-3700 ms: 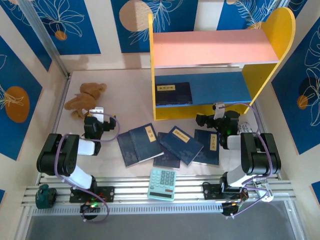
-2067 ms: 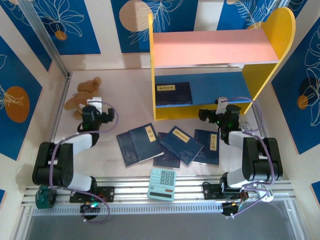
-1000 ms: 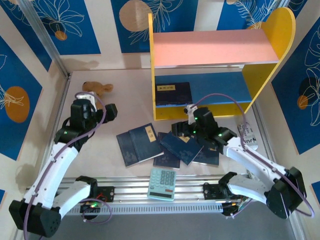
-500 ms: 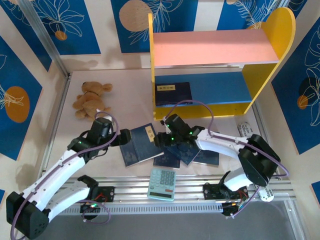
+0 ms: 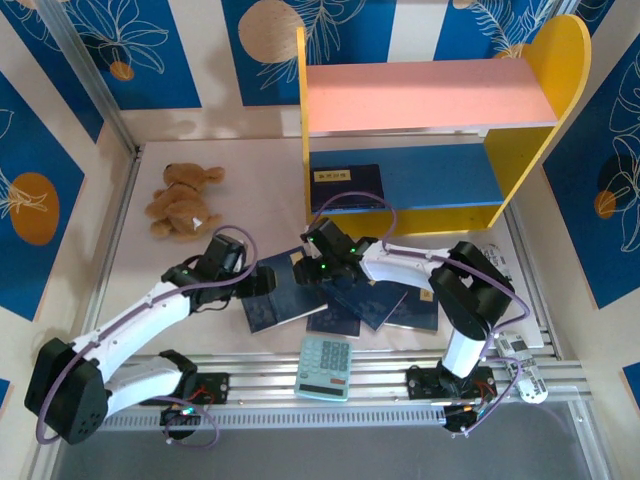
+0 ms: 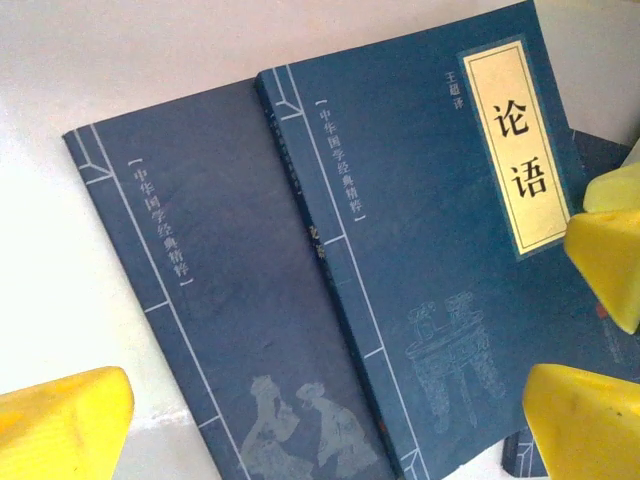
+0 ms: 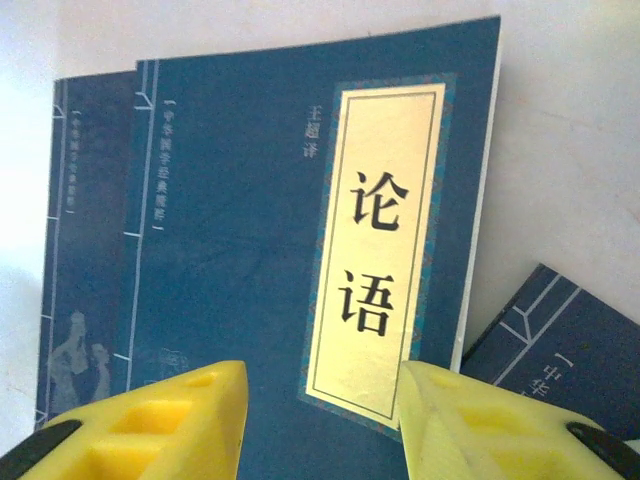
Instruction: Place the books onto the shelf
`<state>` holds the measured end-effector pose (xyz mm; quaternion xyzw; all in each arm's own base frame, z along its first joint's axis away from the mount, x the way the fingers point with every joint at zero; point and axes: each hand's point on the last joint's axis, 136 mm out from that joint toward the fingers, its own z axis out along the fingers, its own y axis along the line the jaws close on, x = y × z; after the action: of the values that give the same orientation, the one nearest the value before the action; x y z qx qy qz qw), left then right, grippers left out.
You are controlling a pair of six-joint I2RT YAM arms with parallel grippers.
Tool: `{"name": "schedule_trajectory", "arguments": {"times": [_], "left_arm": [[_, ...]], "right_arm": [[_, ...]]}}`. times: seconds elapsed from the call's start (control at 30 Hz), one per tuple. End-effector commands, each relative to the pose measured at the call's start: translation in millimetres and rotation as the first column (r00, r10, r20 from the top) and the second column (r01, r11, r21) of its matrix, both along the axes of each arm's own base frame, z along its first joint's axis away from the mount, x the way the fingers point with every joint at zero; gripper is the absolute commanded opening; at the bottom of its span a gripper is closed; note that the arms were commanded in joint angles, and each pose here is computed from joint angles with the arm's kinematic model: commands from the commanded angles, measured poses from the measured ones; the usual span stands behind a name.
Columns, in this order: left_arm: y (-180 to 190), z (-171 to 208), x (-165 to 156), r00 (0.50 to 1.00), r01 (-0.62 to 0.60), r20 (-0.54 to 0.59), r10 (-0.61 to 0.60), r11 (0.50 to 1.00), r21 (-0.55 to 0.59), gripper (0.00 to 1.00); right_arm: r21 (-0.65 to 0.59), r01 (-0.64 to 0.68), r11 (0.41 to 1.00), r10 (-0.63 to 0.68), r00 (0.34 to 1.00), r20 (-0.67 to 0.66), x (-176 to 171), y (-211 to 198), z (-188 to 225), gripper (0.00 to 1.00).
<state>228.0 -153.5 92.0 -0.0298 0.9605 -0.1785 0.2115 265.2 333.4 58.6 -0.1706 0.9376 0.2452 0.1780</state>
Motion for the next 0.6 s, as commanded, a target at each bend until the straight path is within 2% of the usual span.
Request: {"name": "schedule_trajectory", "arguments": {"times": [0.0,0.27,0.57], "left_arm": [[-10.0,0.9,2.0,1.000,0.008,-0.001,-0.008,0.999,-0.036,1.00],[-19.8,-8.5,6.7,1.000,0.020,-0.019,-0.021,0.999,-0.049,1.00],[-27.1,-16.3,11.0,0.999,0.022,-0.029,-0.024,0.998,-0.056,1.00]], "right_arm": [[-0.014,-0.011,1.000,0.011,1.000,-0.018,-3.7,0.3,-1.8,0.45],[-0.031,0.007,0.999,-0.007,1.000,0.007,0.3,-10.5,5.0,0.46],[-0.056,0.021,0.998,-0.022,0.999,-0.027,0.6,-15.2,-11.4,0.46]]}}
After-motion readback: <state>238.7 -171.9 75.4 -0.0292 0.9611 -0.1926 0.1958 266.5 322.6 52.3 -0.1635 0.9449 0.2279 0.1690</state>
